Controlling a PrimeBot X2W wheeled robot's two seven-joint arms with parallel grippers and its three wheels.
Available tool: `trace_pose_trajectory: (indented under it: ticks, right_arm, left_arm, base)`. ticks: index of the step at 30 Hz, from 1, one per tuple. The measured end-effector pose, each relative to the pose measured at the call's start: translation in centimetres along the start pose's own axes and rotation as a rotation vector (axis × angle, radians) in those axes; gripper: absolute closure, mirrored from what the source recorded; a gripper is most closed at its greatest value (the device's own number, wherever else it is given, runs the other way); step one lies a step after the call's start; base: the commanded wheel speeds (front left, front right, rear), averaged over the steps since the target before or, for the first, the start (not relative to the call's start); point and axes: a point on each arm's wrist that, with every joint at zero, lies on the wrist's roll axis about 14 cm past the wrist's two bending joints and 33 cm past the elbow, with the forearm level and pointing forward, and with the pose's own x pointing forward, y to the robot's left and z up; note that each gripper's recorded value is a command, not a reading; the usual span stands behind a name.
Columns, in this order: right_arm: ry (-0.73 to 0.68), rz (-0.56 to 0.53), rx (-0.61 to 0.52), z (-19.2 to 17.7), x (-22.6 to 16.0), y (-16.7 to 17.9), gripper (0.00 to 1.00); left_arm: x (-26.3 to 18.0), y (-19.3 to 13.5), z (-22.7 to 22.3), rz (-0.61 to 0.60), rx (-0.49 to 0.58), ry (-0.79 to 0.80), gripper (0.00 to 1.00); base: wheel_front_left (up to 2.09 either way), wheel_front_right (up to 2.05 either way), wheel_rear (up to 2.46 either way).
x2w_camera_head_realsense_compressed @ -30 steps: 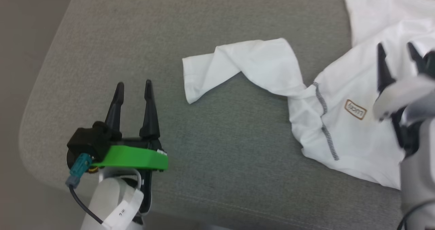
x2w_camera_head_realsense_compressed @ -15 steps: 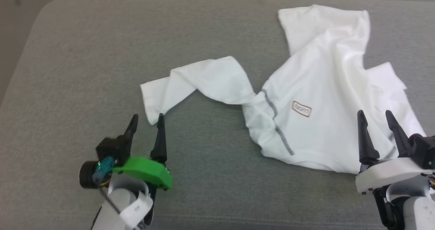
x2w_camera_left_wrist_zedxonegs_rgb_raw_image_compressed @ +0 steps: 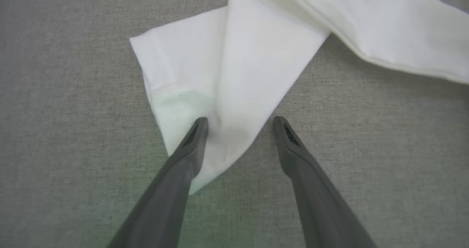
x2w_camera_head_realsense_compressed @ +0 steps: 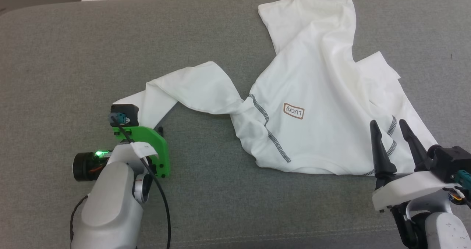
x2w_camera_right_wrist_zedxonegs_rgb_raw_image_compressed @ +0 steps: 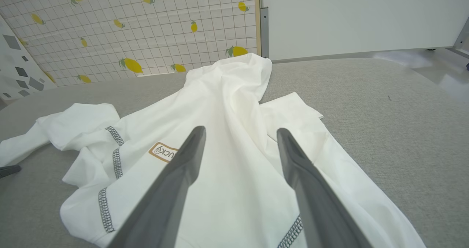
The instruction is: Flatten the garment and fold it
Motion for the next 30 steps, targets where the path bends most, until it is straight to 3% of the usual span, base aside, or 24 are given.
trace_pose_trajectory:
  ticks: [3, 8, 11, 17, 24, 30]
  right_arm:
    - [-0.003, 0.003, 0.007, 0.1, -0.1, 0.1, 0.00]
    - [-0.022, 0.016, 0.013, 0.7, 0.0, 0.5, 0.00]
    - [-0.034, 0.029, 0.016, 1.1, 0.2, 1.0, 0.00]
    - [-0.052, 0.073, 0.028, 1.7, 0.5, 2.5, 0.00]
    - [-0.071, 0.115, 0.044, 2.3, 0.8, 4.0, 0.00]
    - [-0.054, 0.122, 0.045, 1.7, 1.2, 4.2, 0.00]
  left_arm:
    - [-0.3, 0.4, 0.8, 0.007, -0.026, -0.032, 1.00]
    - [-2.6, 2.8, 4.3, 0.049, -0.094, -0.226, 1.00]
    - [-5.4, 6.0, 6.6, 0.118, -0.125, -0.362, 1.00]
    - [-13.0, 11.3, 12.9, 0.258, -0.068, -0.620, 1.00]
    - [-17.1, 13.0, 12.7, 0.316, -0.097, -0.590, 1.00]
    - [-14.9, 12.4, 11.7, 0.274, -0.084, -0.501, 1.00]
  base:
    - [0.00, 0.00, 0.00]
    - [0.00, 0.00, 0.00]
    - [0.00, 0.00, 0.00]
    - [0.00, 0.00, 0.00]
    - [0.00, 0.00, 0.00]
    - [0.00, 0.00, 0.00]
